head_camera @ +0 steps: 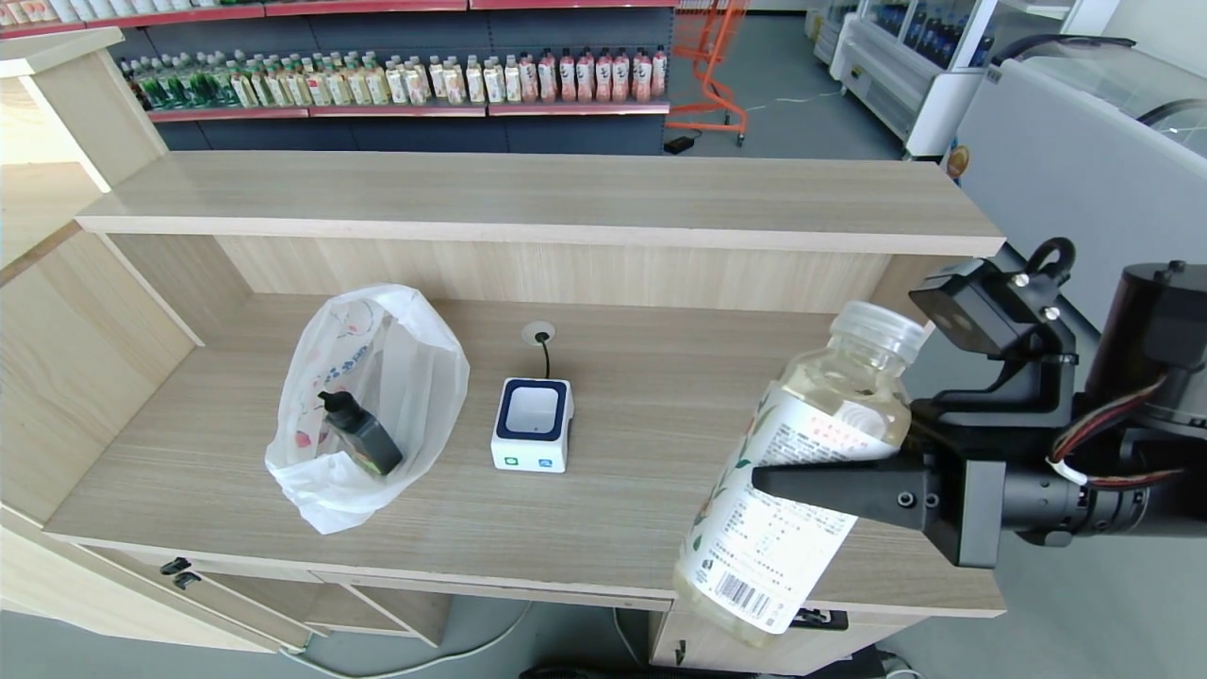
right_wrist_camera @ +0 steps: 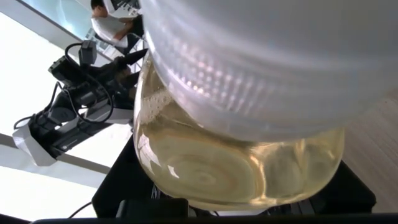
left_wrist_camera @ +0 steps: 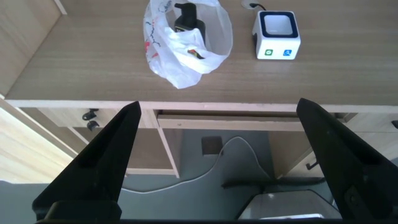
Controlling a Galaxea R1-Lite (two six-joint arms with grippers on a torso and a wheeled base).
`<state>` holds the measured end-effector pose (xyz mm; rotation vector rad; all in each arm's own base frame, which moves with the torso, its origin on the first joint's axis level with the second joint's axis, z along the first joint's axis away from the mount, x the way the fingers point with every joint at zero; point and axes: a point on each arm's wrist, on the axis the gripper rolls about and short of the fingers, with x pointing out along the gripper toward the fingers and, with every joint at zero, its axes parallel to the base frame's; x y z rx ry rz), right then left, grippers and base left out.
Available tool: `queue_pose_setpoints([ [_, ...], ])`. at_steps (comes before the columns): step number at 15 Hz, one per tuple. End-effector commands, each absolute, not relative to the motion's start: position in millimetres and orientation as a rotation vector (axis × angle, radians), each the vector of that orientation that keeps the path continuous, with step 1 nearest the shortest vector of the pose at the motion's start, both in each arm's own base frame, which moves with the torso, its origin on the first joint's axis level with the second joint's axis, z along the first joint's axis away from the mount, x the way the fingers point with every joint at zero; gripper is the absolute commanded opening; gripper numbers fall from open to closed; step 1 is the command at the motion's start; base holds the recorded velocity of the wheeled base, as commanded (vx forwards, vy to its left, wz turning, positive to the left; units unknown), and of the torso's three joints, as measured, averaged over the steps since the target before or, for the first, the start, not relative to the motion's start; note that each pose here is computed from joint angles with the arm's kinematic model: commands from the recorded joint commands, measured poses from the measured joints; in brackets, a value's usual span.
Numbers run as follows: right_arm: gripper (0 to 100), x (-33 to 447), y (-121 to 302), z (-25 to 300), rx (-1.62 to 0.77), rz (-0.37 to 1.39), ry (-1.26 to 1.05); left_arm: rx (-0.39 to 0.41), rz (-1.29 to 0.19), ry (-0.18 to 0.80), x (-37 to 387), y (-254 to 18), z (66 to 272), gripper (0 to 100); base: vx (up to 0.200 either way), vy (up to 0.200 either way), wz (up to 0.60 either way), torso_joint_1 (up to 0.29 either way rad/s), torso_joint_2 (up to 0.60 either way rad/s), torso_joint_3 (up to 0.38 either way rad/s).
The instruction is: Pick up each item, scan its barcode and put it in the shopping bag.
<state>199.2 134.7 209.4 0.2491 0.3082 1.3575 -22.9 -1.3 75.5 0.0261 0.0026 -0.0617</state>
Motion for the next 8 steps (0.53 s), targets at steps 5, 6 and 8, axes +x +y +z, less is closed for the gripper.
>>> queue_pose_setpoints([
  [5,0,196.8,132.3,213.2,0.248,1.357,0.291,0.026,-0.061,0.002,-23.0,-1.3,75.4,100,0.000,0.000,0.00,0.000,0.00,0.000],
  [6,0,196.5,132.2,213.6,0.248,1.357,0.290,0.026,-0.061,0.002,-23.0,-1.3,75.4,100,0.000,0.000,0.00,0.000,0.00,0.000],
  [8,0,195.7,131.3,214.2,0.250,1.356,0.288,0.026,-0.060,0.002,-23.0,-1.3,75.4,100,0.000,0.000,0.00,0.000,0.00,0.000],
])
